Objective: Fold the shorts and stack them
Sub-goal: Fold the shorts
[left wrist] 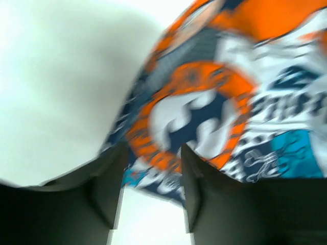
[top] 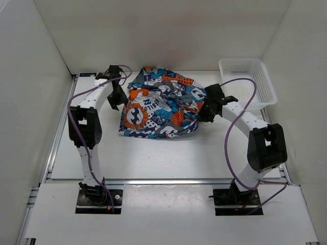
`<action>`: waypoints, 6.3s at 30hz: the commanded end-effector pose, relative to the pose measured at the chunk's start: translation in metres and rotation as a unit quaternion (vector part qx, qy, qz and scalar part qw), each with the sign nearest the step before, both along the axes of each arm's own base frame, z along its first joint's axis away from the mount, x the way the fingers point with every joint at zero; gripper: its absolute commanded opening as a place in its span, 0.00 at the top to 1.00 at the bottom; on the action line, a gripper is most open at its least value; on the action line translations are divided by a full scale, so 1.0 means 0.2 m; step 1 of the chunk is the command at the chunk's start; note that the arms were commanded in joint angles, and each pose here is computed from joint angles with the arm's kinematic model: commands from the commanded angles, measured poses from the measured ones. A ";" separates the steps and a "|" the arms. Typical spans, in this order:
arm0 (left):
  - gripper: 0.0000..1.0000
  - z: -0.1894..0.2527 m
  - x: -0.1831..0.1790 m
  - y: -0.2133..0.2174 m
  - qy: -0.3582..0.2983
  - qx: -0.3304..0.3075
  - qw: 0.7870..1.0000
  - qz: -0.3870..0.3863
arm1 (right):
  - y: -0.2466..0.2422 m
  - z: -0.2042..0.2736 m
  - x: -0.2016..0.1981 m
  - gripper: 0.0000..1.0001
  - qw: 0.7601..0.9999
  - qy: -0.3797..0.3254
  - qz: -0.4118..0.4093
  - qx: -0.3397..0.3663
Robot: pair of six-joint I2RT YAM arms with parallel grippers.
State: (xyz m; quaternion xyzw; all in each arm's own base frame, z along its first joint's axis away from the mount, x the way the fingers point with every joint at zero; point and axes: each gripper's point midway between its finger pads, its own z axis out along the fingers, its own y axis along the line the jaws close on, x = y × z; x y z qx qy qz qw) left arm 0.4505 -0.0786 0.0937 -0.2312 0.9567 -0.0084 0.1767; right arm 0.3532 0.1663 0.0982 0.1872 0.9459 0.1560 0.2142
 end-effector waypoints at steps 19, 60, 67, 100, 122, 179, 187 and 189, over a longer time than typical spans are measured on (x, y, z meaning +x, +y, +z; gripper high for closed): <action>0.55 -0.38 -0.40 0.00 0.115 -0.029 0.992 -0.037 | -0.01 -0.11 -0.09 1.00 0.999 0.031 0.018 -0.018; 0.29 -0.40 -0.49 -0.02 0.139 0.009 0.988 -0.066 | 0.01 -0.13 -0.12 1.00 0.999 0.041 0.026 -0.004; 0.63 -0.46 -0.52 -0.03 0.150 0.001 0.986 -0.067 | 0.01 -0.15 -0.13 1.00 0.999 0.046 0.026 -0.005; 0.87 -0.20 -0.53 -0.02 0.097 -0.002 0.994 -0.042 | -0.01 -0.13 -0.13 1.00 0.999 0.037 0.026 -0.014; 0.64 -0.27 -0.51 0.02 0.101 0.022 0.994 -0.019 | -0.01 -0.13 -0.13 1.00 0.999 0.037 0.026 -0.014; 0.73 0.04 -1.16 0.15 0.033 -0.112 0.990 0.085 | -0.36 0.22 -0.60 0.64 0.996 -0.071 -0.048 -0.022; 0.00 -0.17 -1.19 -0.06 0.084 -0.135 0.986 0.050 | -0.31 0.09 -0.73 0.65 0.999 -0.030 -0.038 0.017; 0.00 -0.22 -1.18 -0.11 0.098 -0.133 0.985 0.041 | -0.29 0.08 -0.75 0.47 0.999 -0.019 -0.040 0.030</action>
